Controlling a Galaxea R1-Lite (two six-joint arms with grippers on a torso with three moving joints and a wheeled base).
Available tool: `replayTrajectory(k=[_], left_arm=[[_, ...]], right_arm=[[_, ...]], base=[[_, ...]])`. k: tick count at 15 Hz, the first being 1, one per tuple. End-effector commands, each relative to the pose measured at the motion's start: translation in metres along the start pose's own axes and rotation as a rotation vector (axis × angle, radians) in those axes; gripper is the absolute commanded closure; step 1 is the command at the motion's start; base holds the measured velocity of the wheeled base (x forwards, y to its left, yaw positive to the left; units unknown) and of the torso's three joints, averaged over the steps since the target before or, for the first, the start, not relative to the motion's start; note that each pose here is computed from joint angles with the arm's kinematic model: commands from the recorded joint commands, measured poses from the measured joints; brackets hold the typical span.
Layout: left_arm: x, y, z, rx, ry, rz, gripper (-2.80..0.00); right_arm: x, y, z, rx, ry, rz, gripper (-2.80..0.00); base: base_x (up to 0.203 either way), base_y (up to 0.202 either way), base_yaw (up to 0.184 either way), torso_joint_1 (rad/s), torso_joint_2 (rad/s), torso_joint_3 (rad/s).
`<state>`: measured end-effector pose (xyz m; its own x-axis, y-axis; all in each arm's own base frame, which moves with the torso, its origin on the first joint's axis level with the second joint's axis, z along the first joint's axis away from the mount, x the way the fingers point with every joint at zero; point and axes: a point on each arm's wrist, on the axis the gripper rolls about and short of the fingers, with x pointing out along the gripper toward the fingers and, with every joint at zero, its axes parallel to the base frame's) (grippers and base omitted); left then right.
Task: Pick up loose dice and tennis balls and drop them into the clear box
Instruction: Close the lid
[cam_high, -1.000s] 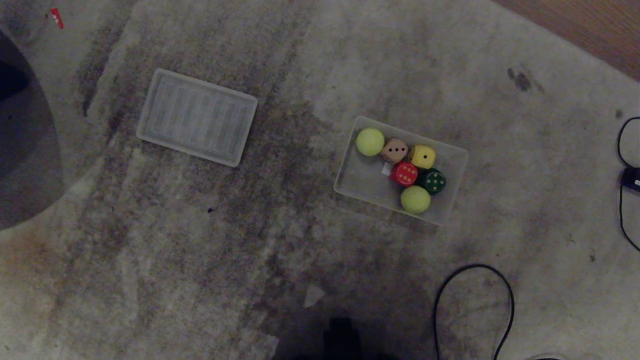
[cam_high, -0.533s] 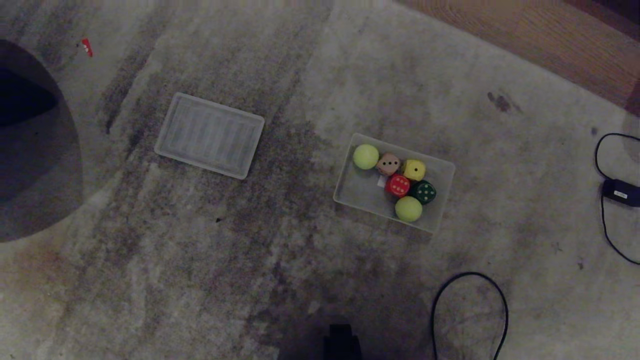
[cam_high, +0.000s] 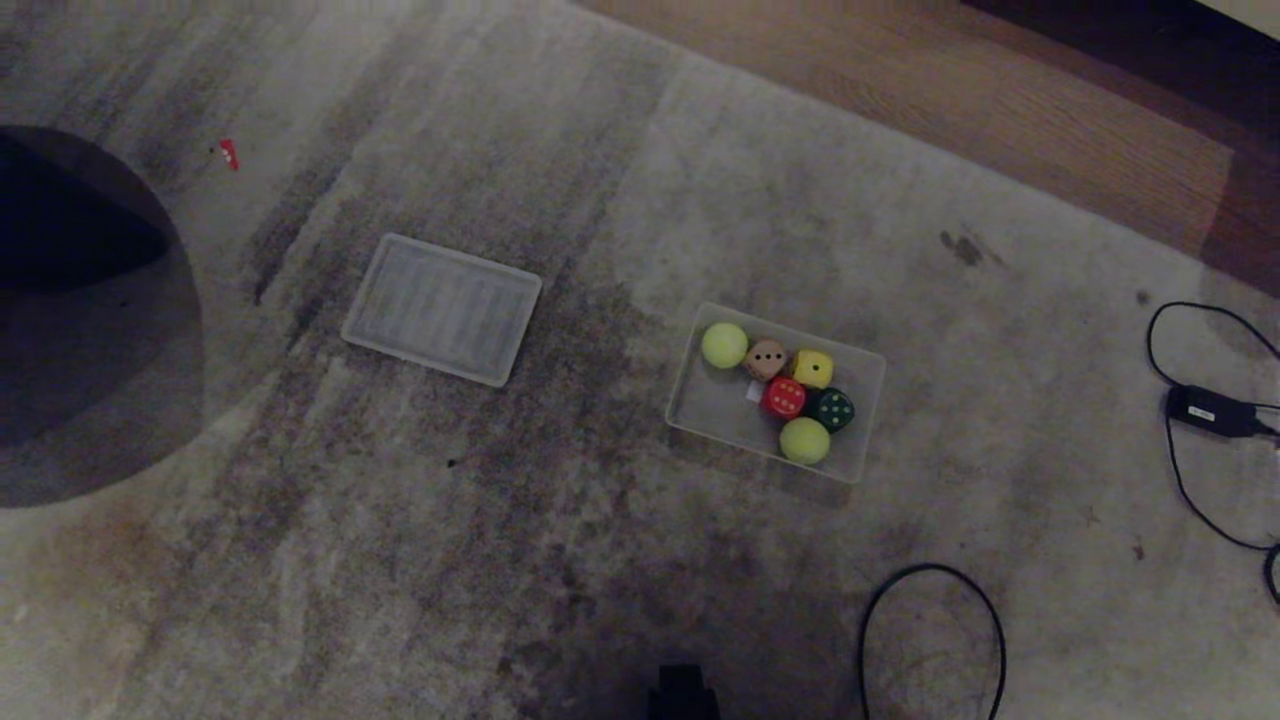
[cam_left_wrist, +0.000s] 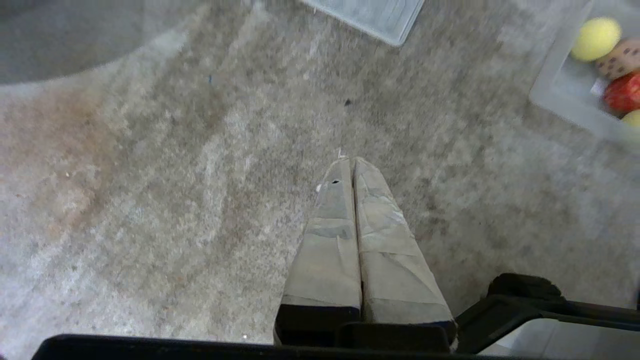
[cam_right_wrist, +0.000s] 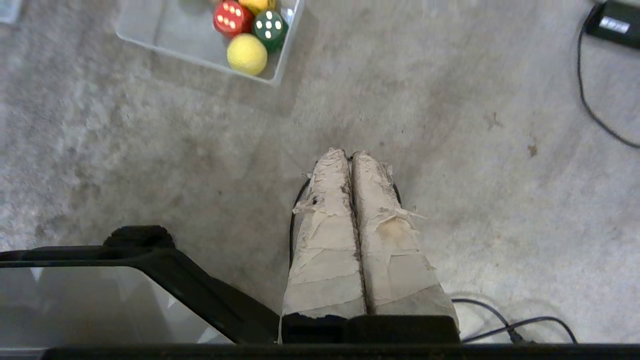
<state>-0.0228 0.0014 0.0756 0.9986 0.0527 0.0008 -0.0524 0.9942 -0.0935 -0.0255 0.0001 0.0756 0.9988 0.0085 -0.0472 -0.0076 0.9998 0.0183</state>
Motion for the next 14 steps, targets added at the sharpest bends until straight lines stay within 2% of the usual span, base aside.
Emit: replayTrajectory(k=[1,14], left_arm=[[0.0002,0.0000,-0.0004,-0.001,0.002,0.001,0.00],[0.0002,0.0000,-0.0004,-0.001,0.002,0.001,0.00]], right_arm=[[0.0003,0.0000,-0.0004,0.000,0.005,0.001,0.00],[0.0002,0.0000,0.0001,0.000,0.002,0.002,0.00]], base=[[0.000,0.000,0.000,0.003,0.00,0.204],[0.000,0.000,0.000,0.001,0.00,0.203]])
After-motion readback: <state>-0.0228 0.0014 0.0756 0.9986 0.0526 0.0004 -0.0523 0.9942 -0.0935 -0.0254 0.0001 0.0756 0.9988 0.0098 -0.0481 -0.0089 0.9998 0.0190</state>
